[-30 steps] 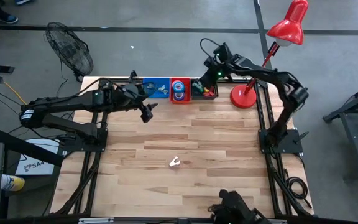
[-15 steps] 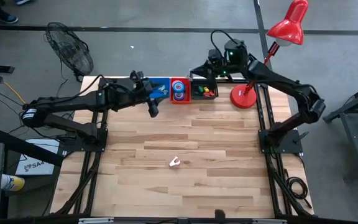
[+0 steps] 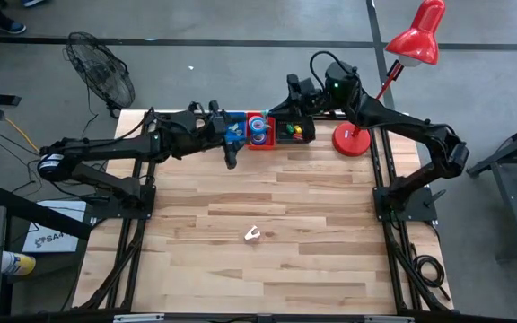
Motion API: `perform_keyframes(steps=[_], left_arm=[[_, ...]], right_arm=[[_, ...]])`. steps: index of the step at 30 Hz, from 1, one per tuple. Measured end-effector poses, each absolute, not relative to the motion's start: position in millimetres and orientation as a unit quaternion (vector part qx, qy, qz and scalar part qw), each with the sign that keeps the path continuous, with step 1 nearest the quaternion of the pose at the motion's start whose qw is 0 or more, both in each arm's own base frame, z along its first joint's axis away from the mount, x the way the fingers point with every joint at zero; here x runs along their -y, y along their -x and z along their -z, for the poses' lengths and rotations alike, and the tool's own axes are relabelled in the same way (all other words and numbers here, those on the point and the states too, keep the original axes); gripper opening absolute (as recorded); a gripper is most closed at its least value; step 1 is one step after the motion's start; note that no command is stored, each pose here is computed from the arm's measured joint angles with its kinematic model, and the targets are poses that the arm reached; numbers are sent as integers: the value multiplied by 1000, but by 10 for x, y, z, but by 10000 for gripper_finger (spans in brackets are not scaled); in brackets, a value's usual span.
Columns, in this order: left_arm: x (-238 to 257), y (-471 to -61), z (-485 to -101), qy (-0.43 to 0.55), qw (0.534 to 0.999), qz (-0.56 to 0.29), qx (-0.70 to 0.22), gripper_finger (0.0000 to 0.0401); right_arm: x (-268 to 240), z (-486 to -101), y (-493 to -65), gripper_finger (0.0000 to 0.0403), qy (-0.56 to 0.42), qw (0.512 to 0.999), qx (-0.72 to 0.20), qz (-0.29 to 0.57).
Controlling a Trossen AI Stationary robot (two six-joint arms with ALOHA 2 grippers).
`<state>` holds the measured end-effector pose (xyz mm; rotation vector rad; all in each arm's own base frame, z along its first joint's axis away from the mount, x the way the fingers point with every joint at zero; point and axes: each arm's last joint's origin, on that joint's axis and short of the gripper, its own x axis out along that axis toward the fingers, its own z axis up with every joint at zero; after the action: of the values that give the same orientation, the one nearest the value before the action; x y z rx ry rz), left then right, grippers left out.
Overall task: Pick and place Stapler, Stapler remover, tape
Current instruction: Put the blue staple remover into the blue basket
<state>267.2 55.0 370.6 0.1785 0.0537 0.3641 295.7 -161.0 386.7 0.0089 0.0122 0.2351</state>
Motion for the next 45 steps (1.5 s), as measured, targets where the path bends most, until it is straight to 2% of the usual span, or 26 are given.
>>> perform_keyframes(steps=[9,21,33,37,45], left_arm=[[-556,-2787,-3709,-92,983,-160,13,253],[-528,-2836,-3711,-97,990,-100,35,253],[-519,-2879,-3714,-96,991,-73,53,251],[-517,-2880,-3708,-95,992,-70,50,223],[-516,-2877,-3706,-99,992,-67,47,114]], right_arm=[[1490,-3886,-3008,0,9,987,4,-163],[1408,-3880,-3060,0,24,985,8,-173],[1316,-3839,-3150,0,26,985,4,-171],[1319,-3840,-3150,0,24,985,5,-168],[1318,-3839,-3149,0,23,985,4,-170]])
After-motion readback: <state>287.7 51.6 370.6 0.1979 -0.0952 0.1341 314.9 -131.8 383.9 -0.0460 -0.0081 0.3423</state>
